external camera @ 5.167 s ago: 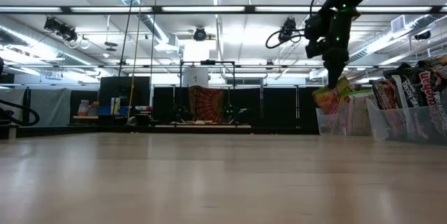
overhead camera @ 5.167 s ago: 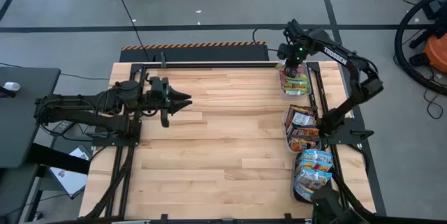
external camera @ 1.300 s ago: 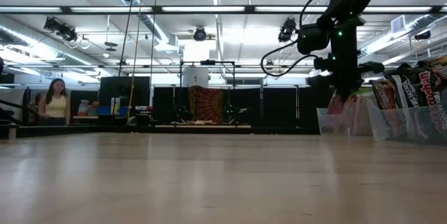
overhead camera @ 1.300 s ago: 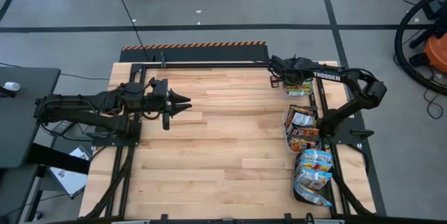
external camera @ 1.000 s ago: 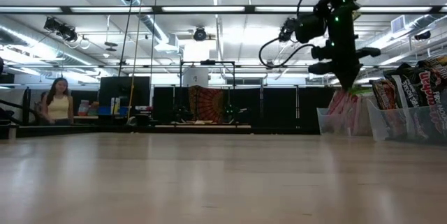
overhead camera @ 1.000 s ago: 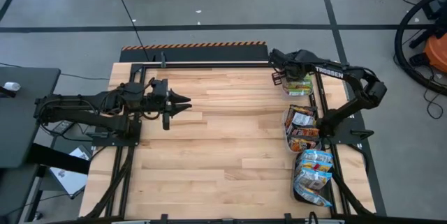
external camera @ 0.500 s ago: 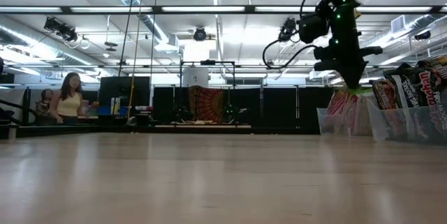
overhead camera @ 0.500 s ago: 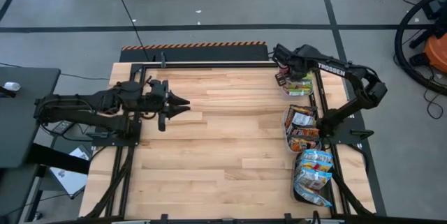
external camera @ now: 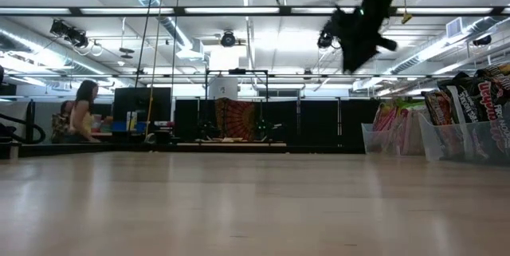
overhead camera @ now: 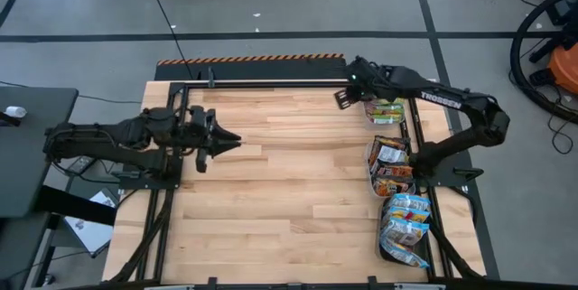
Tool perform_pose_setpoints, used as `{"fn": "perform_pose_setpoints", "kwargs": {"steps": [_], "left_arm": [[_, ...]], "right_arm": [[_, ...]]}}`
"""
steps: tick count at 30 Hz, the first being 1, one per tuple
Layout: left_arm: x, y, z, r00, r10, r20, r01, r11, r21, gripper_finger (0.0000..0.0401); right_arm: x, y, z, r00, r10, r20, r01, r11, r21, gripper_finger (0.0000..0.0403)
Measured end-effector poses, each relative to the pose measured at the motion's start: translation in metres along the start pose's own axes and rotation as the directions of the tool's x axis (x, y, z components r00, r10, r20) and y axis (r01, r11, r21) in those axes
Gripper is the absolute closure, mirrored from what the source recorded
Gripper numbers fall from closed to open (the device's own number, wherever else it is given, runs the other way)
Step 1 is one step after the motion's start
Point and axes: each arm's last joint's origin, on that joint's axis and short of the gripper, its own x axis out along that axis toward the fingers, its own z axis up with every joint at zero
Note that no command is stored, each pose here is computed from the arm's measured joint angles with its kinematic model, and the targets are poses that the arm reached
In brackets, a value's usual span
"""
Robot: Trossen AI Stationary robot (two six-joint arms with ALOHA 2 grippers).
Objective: Sort Maruchan noodles
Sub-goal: Return to Home Position
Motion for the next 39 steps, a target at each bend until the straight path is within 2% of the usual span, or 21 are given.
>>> {"fn": "perform_pose_setpoints", "kwargs": {"steps": [2, 4, 6, 9, 13, 17, 20, 22, 24, 27, 30, 33, 36, 39], "left_arm": [[0.000, 0.001, -0.009, 0.999, -0.013, 0.033, 0.013, 1.000, -0.005, 0.0320], [0.002, 0.003, -0.021, 0.996, -0.038, 0.075, 0.038, 0.999, 0.000, 0.0338], [0.004, 0.008, -0.035, 0.992, -0.052, 0.111, 0.051, 0.999, 0.012, 0.0359], [0.006, 0.017, -0.054, 0.986, -0.076, 0.148, 0.076, 0.997, 0.004, 0.0390], [0.004, 0.022, -0.068, 0.985, -0.101, 0.142, 0.119, 0.985, -0.127, 0.0387], [0.005, 0.024, -0.074, 0.993, -0.082, 0.090, 0.096, 0.982, -0.164, 0.0368], [0.008, 0.025, -0.075, 0.994, -0.077, 0.074, 0.088, 0.982, -0.165, 0.0362], [0.008, 0.025, -0.076, 0.994, -0.075, 0.075, 0.087, 0.983, -0.165, 0.0362], [0.009, 0.025, -0.076, 0.995, -0.055, 0.078, 0.066, 0.985, -0.157, 0.0361], [0.009, 0.027, -0.074, 0.994, 0.006, 0.113, 0.000, 0.999, -0.053, 0.0361], [0.008, 0.027, -0.074, 0.993, 0.023, 0.118, -0.028, 0.999, 0.042, 0.0361], [0.004, 0.025, -0.071, 0.991, -0.011, 0.132, -0.011, 0.986, 0.166, 0.0361], [-0.004, 0.018, -0.068, 0.984, -0.109, 0.141, 0.064, 0.954, 0.291, 0.0360], [-0.019, 0.010, -0.061, 0.962, -0.208, 0.180, 0.132, 0.923, 0.360, 0.0360]], "right_arm": [[-0.014, 0.019, -0.001, 0.988, 0.126, 0.085, -0.120, 0.990, -0.067, 0.0299], [-0.029, 0.039, -0.005, 0.951, 0.278, 0.133, -0.255, 0.952, -0.169, 0.0310], [-0.043, 0.058, -0.011, 0.889, 0.434, 0.145, -0.388, 0.883, -0.265, 0.0325], [-0.066, 0.081, -0.024, 0.780, 0.610, 0.142, -0.537, 0.767, -0.352, 0.0358], [-0.098, 0.093, -0.042, 0.662, 0.740, 0.118, -0.632, 0.636, -0.442, 0.0395], [-0.130, 0.081, -0.054, 0.585, 0.803, 0.113, -0.673, 0.558, -0.485, 0.0380], [-0.143, 0.066, -0.059, 0.597, 0.790, 0.140, -0.605, 0.558, -0.568, 0.0370], [-0.148, 0.057, -0.060, 0.605, 0.784, 0.143, -0.553, 0.542, -0.633, 0.0368], [-0.153, 0.050, -0.060, 0.596, 0.788, 0.150, -0.544, 0.535, -0.647, 0.0368], [-0.160, 0.049, -0.056, 0.539, 0.817, 0.205, -0.556, 0.528, -0.642, 0.0369], [-0.159, 0.047, -0.060, 0.543, 0.818, 0.189, -0.535, 0.511, -0.673, 0.0370], [-0.147, 0.042, -0.083, 0.540, 0.830, 0.138, -0.544, 0.470, -0.695, 0.0370], [-0.130, 0.032, -0.108, 0.479, 0.867, 0.136, -0.566, 0.424, -0.707, 0.0370], [-0.116, 0.017, -0.131, 0.349, 0.925, 0.150, -0.603, 0.344, -0.719, 0.0370]]}}
